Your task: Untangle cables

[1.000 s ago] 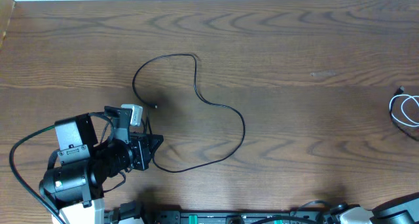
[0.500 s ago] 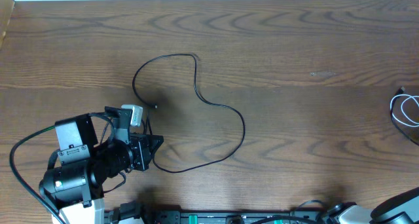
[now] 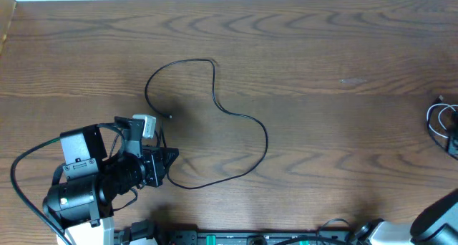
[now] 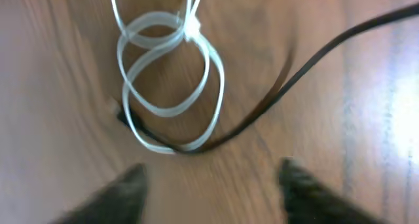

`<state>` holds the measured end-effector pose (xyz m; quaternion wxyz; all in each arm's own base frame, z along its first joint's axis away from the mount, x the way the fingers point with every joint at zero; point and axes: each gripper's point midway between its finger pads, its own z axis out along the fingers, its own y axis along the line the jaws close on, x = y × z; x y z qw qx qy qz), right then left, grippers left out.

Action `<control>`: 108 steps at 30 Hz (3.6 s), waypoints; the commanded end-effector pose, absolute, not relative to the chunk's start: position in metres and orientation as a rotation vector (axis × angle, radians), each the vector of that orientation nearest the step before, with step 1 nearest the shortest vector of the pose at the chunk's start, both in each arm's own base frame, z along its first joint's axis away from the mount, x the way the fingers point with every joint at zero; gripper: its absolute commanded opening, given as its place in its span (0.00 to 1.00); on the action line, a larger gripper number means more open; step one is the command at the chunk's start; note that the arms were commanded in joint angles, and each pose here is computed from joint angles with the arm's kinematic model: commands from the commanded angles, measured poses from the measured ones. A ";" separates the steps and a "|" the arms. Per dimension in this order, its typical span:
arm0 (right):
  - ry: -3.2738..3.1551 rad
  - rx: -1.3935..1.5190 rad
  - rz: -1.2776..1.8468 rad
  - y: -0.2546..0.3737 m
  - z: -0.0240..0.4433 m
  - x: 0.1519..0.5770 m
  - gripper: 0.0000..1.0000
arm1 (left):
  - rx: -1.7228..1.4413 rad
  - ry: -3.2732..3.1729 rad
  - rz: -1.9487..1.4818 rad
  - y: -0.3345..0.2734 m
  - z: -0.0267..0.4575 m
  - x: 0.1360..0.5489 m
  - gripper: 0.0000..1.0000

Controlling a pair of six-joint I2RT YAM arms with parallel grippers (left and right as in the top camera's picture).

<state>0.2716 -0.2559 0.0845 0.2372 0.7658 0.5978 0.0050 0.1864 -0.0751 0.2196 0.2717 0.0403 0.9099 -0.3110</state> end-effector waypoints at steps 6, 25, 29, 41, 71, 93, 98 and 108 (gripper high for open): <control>2.293 1.569 0.054 -0.195 0.029 0.323 0.32 | 0.123 2.443 -0.839 -0.076 0.221 0.186 0.08; 2.576 1.213 -0.297 -0.208 0.004 0.310 0.37 | 0.117 2.455 -0.846 -0.076 0.217 0.185 0.08; 2.594 1.088 -0.485 -0.229 0.012 0.306 0.57 | 0.117 2.455 -0.846 -0.076 0.217 0.185 0.08; 2.620 1.015 -0.551 -0.240 0.014 0.302 0.50 | 0.117 2.454 -0.846 -0.076 0.217 0.185 0.08; 2.538 1.161 -0.565 -0.271 -0.007 0.292 0.07 | 0.107 2.472 -0.858 -0.077 0.215 0.181 0.08; 2.059 1.035 0.375 -0.282 0.047 0.365 0.99 | 0.103 2.478 -0.862 -0.078 0.214 0.180 0.08; 1.892 0.792 0.639 -0.252 0.108 0.401 0.99 | 0.103 2.477 -0.861 -0.078 0.215 0.180 0.08; 1.805 0.401 1.024 -0.147 0.191 0.432 0.99 | 0.105 2.474 -0.859 -0.077 0.215 0.181 0.08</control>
